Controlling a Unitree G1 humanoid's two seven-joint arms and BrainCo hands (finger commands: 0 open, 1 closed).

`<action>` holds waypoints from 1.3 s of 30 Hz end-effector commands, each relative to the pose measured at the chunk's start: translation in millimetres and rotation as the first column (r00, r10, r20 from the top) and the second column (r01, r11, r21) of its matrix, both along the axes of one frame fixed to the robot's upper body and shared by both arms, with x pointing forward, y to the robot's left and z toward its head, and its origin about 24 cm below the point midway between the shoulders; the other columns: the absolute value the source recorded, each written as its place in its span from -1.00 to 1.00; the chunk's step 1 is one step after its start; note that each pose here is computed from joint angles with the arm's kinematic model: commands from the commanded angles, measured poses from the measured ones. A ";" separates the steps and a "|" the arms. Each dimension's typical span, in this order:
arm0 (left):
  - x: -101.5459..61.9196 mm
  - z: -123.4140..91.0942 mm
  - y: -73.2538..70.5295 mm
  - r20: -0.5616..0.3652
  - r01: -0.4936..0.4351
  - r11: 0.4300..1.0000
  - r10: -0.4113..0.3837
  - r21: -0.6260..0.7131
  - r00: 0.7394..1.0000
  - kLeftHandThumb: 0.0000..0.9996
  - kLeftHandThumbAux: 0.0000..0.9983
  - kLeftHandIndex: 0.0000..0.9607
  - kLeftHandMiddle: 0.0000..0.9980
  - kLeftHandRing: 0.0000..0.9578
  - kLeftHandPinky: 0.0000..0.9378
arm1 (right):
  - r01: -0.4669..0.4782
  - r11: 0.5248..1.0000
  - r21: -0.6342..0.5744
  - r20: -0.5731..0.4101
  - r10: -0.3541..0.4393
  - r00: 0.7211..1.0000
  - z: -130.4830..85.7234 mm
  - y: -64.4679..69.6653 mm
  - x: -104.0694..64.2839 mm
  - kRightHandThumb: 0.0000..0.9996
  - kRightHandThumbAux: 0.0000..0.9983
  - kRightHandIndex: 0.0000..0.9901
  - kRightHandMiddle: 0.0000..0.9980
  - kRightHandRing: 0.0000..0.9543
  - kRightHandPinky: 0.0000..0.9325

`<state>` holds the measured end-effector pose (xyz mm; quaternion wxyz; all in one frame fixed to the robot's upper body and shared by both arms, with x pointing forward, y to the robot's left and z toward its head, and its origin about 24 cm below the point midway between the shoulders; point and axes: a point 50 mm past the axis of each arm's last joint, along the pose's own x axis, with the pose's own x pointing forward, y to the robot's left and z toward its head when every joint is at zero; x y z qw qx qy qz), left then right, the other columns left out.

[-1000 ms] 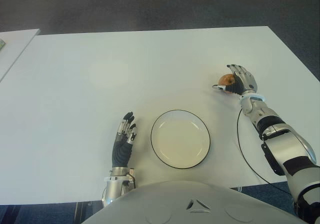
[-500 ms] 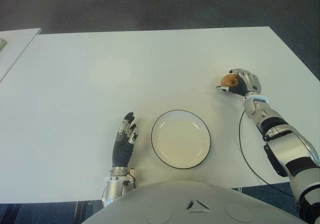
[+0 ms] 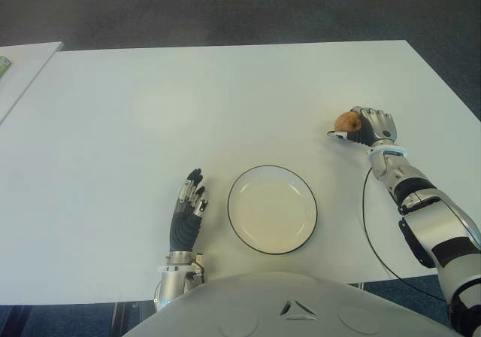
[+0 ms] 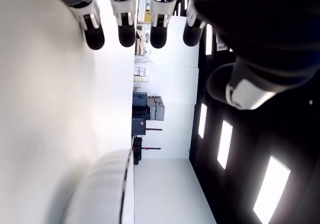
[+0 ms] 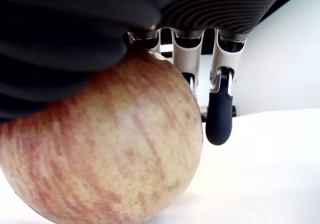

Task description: Put the apples into the plate.

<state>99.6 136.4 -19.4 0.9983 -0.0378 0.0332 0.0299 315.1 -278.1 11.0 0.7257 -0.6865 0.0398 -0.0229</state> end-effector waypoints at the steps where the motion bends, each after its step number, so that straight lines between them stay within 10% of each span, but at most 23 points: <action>1: -3.0 -3.2 0.6 -0.029 -0.001 1.000 0.001 0.005 1.000 -1.00 -0.01 -1.00 -1.00 -1.00 -1.00 | 0.065 0.993 -0.095 -0.244 -0.087 0.966 -42.6 -18.4 -39.4 0.38 0.44 -0.12 0.36 0.42 0.28; 39: -2.8 -0.9 2.6 -0.071 -0.032 0.999 0.029 -0.032 0.997 -0.97 0.04 -1.00 -1.00 -1.00 -1.00 | 0.155 0.987 -0.038 -0.237 -0.159 0.958 -32.2 -23.6 -28.8 0.40 0.45 -0.12 0.48 0.49 0.41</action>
